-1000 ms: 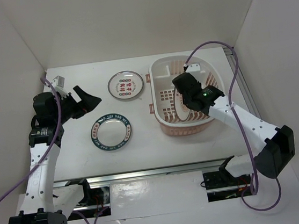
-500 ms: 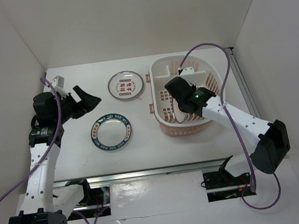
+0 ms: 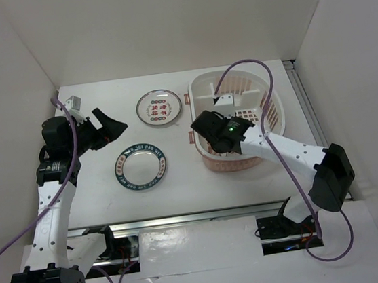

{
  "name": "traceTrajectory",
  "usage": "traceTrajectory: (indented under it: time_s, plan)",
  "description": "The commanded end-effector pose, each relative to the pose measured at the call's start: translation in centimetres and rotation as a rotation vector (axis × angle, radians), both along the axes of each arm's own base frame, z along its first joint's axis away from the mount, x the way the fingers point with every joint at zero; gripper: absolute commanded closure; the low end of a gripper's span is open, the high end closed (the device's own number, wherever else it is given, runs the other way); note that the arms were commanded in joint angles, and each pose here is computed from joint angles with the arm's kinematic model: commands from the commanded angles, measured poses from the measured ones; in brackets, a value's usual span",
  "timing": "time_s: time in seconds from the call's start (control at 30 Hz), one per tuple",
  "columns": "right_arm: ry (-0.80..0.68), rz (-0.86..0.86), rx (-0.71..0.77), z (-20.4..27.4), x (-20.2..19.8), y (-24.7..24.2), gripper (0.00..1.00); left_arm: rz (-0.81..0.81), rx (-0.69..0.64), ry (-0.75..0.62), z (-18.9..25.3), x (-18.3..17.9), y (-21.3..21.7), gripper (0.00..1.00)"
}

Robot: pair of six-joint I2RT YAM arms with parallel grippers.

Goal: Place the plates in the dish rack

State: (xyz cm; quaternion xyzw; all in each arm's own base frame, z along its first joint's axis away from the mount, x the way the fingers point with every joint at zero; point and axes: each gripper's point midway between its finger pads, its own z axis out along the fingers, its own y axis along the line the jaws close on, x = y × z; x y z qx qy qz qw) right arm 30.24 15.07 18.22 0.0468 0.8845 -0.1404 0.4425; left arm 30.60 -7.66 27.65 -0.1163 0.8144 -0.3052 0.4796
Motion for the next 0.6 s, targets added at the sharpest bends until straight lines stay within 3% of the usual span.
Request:
traceTrajectory:
  time_s: [0.0, 0.1, 0.13, 0.2, 0.23, 0.33, 0.57]
  plan:
    - [-0.045, -0.049, 0.047, 1.3, -0.2, 0.4, 0.63, -0.002, 0.026, -0.07, 2.1, 0.3, 0.3, 0.01]
    - [-0.048, -0.034, 0.056, 1.3, -0.5, 1.1, 0.53, -0.002, 0.025, -0.061, 1.8, 0.4, 0.3, 0.01]
    - [-0.049, -0.034, 0.057, 1.3, -0.3, 1.3, 0.4, -0.002, 0.025, -0.061, 1.8, 0.4, 0.3, 0.01]
    - [-0.059, -0.039, 0.064, 1.6, -0.5, 1.5, 0.36, -0.002, 0.025, -0.061, 1.8, 0.4, 0.3, 0.01]
    - [-0.059, -0.039, 0.064, 1.9, -0.3, 1.7, 0.23, -0.002, 0.024, -0.052, 1.6, 0.3, 0.3, 0.01]
    - [-0.084, -0.049, 0.06, 3.5, -0.4, 1.9, 0.0, 0.021, 0.022, -0.028, 0.9, 0.6, 0.6, 0.01]
    - [-0.209, -0.03, 0.122, 10.7, -1.5, 2.5, 0.0, 0.098, -0.036, 0.076, -2.3, 3.6, 1.2, 0.01]
